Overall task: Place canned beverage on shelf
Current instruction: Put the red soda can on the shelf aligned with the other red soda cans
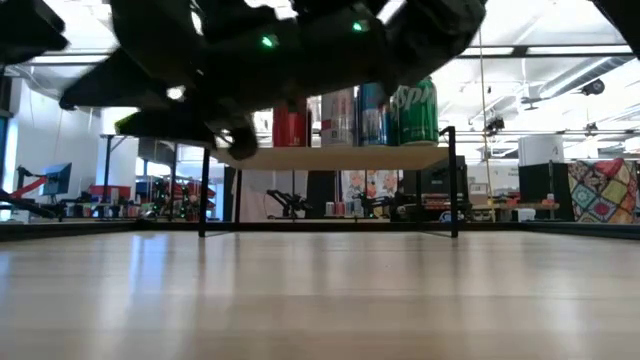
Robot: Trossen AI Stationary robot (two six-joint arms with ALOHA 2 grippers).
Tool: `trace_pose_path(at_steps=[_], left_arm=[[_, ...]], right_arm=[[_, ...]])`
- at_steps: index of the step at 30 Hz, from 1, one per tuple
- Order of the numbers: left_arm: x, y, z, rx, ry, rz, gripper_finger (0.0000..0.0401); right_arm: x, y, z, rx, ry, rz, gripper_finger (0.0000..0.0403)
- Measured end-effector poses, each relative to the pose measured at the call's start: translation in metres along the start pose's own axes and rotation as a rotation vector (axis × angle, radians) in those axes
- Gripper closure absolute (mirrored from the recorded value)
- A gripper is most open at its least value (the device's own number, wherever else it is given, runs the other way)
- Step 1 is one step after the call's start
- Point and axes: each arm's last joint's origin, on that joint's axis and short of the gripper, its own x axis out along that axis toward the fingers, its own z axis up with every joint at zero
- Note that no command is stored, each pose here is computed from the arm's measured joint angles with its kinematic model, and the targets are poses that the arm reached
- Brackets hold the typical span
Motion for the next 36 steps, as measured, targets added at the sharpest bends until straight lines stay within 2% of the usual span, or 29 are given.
trace_pose_path(at_steps=[4,12,15,18,26,36], left_arm=[[-0.008,-0.010,0.001,0.011,0.084,0.006,0.0047],[-0.004,-0.030,0.005,0.044,0.261,-0.014,0.0049],[-0.004,-0.036,0.009,0.051,0.310,0.012,0.0049],[-0.004,-0.039,0.010,0.085,0.345,0.065,0.0049],[0.005,-0.044,0.007,0.139,0.283,0.159,0.0049],[-0.002,-0.037,0.012,0.096,0.260,0.160,0.0049]], right_arm=[[0.012,0.005,0.000,0.004,-0.013,0.048,0.0179],[0.020,0.008,-0.011,-0.032,0.021,0.083,0.0179],[0.020,0.010,-0.010,-0.036,0.027,0.137,0.0179],[0.020,0.010,-0.009,-0.039,0.027,0.140,0.0179],[0.018,0.014,-0.008,-0.032,0.026,0.149,0.0179],[0.010,0.019,0.006,-0.040,0.055,0.150,0.0179]])
